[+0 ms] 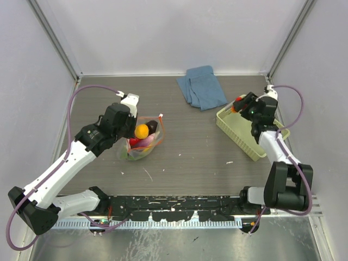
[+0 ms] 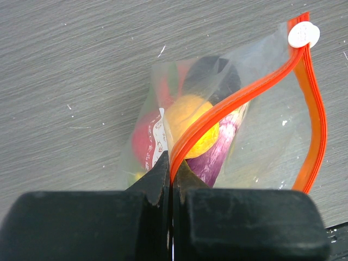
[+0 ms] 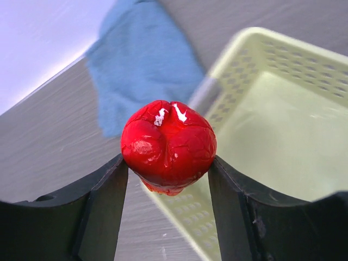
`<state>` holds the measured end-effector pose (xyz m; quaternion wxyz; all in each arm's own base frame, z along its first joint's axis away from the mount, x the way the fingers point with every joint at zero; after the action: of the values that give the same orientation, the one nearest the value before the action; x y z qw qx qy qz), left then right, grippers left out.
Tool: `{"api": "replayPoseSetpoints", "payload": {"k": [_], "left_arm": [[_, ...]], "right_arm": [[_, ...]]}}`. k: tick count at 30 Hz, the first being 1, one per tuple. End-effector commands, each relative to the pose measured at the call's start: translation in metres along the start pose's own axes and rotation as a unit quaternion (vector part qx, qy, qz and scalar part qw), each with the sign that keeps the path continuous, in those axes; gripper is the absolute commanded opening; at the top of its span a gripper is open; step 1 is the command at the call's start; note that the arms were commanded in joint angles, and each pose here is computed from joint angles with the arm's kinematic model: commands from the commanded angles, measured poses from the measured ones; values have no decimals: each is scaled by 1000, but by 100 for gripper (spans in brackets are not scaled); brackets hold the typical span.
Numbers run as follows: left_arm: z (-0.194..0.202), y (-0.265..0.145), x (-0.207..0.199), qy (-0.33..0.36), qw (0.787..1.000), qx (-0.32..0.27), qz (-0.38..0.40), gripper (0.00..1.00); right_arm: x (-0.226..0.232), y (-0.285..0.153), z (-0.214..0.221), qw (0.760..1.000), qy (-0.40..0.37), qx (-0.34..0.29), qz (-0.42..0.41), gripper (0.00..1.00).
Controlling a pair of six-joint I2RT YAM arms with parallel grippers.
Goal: Place the food in the zip-top bag and seal the zipper
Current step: Pick up the fake fruit from the bin, then place the fake fruit in the zipper food storage bag.
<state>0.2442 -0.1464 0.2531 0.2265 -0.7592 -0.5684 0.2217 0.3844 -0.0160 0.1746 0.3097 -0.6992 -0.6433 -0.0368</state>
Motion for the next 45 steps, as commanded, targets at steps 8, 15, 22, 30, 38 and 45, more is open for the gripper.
{"api": "replayPoseSetpoints", "payload": {"k": [8,15,22,30,38,45], "left_arm": [[-23,-8,-4,-11,999,-42,15,0],[-23,-8,-5,-12,999,-43,17,0],[-22,-7,-5,-12,999,-41,16,0],[-23,-8,-4,-12,999,-43,15,0],[-23,-9,-5,-13,999,-43,16,0],[-23,-9,-5,-14,999,-44,17,0]], "right_arm": [[157,-59,3,969,-103,-44,-222,42],[214,-95,11,941,-102,-65,-317,42],[265,-127,27,908,-94,-82,-400,41],[310,-167,50,874,-71,-93,-471,41],[340,-189,79,854,-47,-92,-509,42],[352,-182,112,858,-18,-69,-509,42]]}}
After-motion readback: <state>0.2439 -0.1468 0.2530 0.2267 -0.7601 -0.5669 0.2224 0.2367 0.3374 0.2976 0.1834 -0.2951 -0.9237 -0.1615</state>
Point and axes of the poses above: each gripper's point midway between its finger pads, its own y axis out along the fingers, its own x axis along the line the jaws close on, z = x × y, the point moved 3 cm from there along -y, back along the fingers, and after that the axes turned 6 degrees about -y, right-handed, at the moved point
